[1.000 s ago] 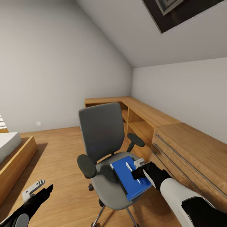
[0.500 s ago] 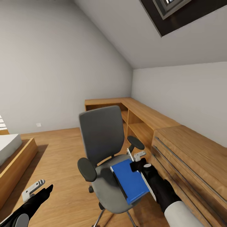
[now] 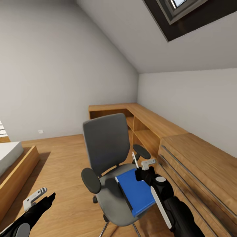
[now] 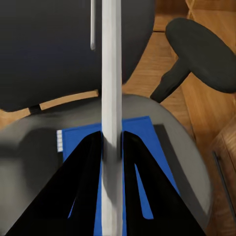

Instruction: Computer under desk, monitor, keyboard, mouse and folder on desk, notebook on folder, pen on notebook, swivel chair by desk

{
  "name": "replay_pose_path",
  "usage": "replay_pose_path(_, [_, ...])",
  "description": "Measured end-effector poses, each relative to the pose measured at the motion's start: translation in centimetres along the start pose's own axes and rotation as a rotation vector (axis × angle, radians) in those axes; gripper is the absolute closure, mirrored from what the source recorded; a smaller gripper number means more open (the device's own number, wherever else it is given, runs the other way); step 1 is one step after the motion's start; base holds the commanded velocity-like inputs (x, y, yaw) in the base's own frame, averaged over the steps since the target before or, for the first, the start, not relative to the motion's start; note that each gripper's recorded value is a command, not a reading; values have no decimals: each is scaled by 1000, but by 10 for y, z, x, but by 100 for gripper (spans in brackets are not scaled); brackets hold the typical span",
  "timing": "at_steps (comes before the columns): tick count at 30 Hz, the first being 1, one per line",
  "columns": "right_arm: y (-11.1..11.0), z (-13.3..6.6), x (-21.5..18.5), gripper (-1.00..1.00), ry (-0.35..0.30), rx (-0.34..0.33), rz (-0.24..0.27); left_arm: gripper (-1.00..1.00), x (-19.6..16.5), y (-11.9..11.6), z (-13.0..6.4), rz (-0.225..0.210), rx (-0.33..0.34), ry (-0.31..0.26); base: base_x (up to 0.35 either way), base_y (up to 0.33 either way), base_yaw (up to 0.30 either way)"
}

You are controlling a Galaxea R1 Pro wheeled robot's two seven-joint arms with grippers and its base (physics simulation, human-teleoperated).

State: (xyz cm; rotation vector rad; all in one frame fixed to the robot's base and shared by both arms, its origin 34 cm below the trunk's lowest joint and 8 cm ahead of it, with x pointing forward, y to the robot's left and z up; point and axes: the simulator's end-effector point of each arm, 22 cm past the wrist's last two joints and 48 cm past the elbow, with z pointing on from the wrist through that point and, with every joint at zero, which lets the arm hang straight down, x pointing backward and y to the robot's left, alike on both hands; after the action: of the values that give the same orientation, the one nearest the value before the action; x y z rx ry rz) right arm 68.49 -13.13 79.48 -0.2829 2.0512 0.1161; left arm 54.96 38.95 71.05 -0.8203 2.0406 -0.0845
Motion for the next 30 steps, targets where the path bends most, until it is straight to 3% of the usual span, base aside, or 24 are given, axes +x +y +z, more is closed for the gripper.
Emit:
replay_pose_path(5, [-1,-8,-20,100,-27,-6,12,-100,-7,-4,-5,0,1,0,-1,4,-1])
replay_pose_path(17, [-8,-18,-41,100,-31,4,21,-100,-24,-13,-16,-2,2,3,-183,228,-236])
replay_pose_path(30, [-20,-29,-65,100,-37,22,39,-100,-42,-23,-28,-3,4,1,-169,162,-24])
